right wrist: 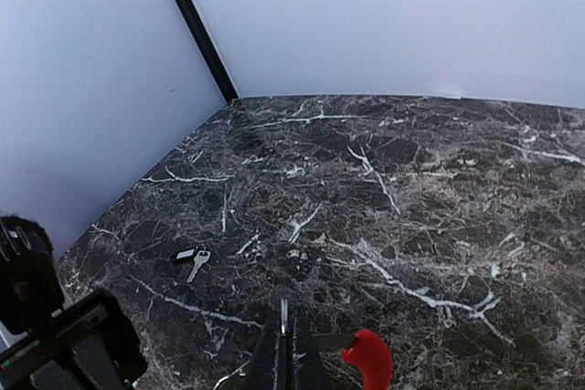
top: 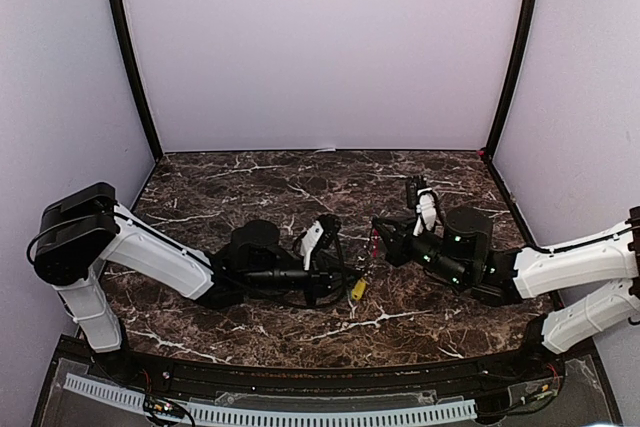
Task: Remove the keys from the keyring
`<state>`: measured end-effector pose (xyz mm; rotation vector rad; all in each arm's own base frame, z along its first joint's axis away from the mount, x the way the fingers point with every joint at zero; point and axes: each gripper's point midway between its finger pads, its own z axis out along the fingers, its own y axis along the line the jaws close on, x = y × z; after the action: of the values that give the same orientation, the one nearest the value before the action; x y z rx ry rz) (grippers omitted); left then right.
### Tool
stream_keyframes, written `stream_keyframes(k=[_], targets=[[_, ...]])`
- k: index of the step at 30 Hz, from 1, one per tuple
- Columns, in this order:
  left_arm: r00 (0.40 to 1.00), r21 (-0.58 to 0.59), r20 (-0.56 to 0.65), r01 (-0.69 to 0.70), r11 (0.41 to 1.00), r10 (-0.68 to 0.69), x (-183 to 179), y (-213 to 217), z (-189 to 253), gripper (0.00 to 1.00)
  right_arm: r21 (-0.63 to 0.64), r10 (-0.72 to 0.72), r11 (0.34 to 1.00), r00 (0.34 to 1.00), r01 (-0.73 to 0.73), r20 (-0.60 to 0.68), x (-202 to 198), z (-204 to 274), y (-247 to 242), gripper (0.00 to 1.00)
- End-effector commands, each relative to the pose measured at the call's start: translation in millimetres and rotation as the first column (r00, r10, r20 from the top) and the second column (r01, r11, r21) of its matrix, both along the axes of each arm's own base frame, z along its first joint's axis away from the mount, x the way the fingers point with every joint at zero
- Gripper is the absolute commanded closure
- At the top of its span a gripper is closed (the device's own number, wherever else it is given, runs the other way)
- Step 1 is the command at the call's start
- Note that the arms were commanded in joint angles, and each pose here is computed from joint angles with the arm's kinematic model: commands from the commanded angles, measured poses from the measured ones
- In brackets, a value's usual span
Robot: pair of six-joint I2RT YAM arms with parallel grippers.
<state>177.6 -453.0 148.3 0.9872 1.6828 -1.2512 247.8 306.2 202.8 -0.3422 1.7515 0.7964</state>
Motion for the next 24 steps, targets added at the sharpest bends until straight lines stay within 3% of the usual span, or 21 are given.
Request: stream_keyframes(k=[1,3,8,13,18,24], targets=[[0.986,0.032,-0.151,0.071,0.997,-0.065,-15.2,5.9,-1.9,1.00,0.068,-0.003,0.998,0.999,0.006,-0.044,8.7,-6.3,-4.5,1.00],[0.975,0.023,-0.212,0.071,0.997,-0.065,-11.0,7.8,-1.5,1.00,0.080,0.030,0.996,0.998,-0.026,-0.049,4.7,-9.0,-1.8,1.00],[0.935,-0.050,-0.341,0.081,0.995,-0.094,-0.9,17.2,6.9,1.00,0.078,0.078,0.994,0.995,-0.073,-0.056,-6.5,-16.8,-4.6,0.73],[0.912,-0.045,-0.390,0.116,0.992,-0.125,1.1,21.7,4.4,1.00,0.068,0.104,0.993,0.994,-0.101,-0.037,-18.7,-20.2,-16.6,0.55],[0.901,-0.008,-0.397,0.185,0.983,-0.172,-7.0,21.0,8.0,1.00,0.071,0.236,0.968,0.970,-0.240,0.066,-43.9,-8.1,-14.6,0.48],[0.888,0.108,-0.404,0.286,0.952,-0.221,-20.9,28.1,15.5,1.00,0.003,0.459,0.883,0.866,-0.468,0.198,-84.1,9.7,2.7,0.48]])
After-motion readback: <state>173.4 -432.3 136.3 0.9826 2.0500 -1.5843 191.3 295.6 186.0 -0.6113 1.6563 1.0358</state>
